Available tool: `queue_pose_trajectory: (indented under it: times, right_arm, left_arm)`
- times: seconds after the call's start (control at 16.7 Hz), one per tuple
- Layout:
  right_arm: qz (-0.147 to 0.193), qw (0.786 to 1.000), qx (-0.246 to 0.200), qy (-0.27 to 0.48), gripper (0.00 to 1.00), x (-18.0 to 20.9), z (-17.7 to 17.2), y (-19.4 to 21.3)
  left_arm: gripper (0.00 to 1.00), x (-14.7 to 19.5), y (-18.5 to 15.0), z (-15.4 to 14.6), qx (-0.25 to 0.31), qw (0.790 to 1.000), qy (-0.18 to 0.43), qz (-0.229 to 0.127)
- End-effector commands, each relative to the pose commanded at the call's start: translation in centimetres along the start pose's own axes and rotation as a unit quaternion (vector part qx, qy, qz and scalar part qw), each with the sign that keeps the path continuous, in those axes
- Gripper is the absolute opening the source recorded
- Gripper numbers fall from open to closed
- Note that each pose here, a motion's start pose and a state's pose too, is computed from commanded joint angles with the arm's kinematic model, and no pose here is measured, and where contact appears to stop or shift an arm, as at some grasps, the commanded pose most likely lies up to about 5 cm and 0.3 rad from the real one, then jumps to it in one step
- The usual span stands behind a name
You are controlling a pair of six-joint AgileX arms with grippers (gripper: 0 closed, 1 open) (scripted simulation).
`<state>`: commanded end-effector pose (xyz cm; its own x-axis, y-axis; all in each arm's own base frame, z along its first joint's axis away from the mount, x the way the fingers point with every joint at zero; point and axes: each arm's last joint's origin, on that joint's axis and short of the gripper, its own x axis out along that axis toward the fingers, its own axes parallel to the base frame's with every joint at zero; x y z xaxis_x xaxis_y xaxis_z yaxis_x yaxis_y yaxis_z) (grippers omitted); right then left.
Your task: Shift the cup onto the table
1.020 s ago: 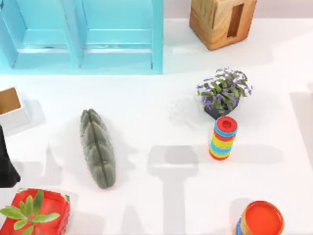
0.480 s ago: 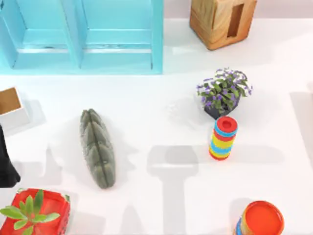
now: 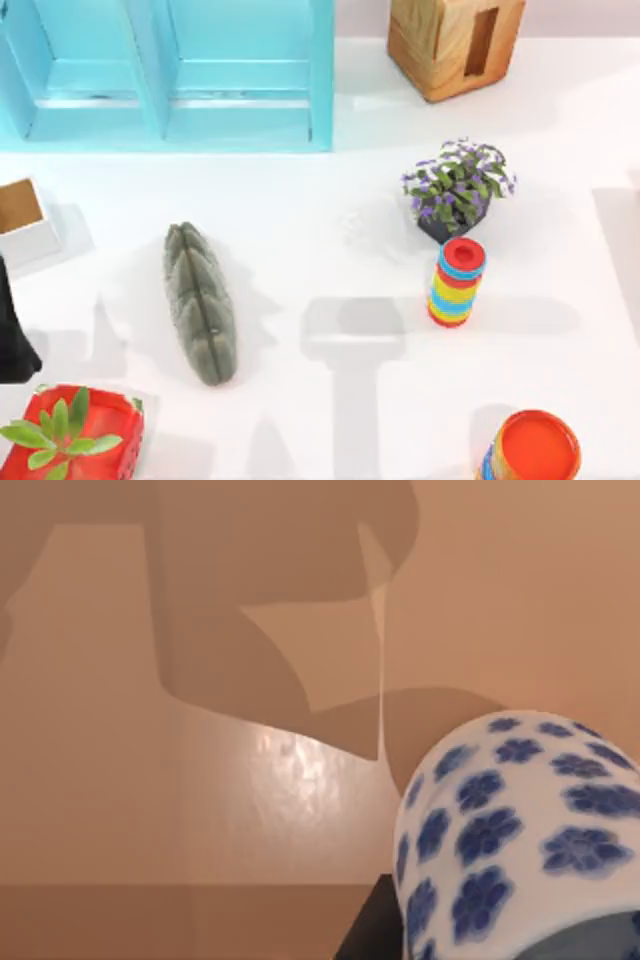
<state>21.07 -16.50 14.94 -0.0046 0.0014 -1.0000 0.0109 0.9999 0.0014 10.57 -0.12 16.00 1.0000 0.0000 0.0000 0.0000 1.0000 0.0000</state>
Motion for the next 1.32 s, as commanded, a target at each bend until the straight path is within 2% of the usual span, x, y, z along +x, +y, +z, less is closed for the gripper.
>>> queue_pose_trajectory:
  times: [0.36,0.6,0.9,1.32]
  right_arm:
    - [-0.003,1.0,0.0,-0.005,0.0,-1.2,0.5,0.9]
    - [0.003,1.0,0.0,0.005,0.0,-5.3,1.0,5.1]
    - [0.0,1.0,0.001,0.001,0.0,-9.8,0.0,9.8]
    - [0.0,1.0,0.003,0.001,0.0,-10.1,0.6,10.5]
  left_arm:
    - [1.0,0.0,0.0,0.0,0.0,1.0,0.0,0.0]
    - [1.0,0.0,0.0,0.0,0.0,1.0,0.0,0.0]
    - [1.0,0.0,0.0,0.0,0.0,1.0,0.0,0.0]
    - [1.0,0.0,0.0,0.0,0.0,1.0,0.0,0.0]
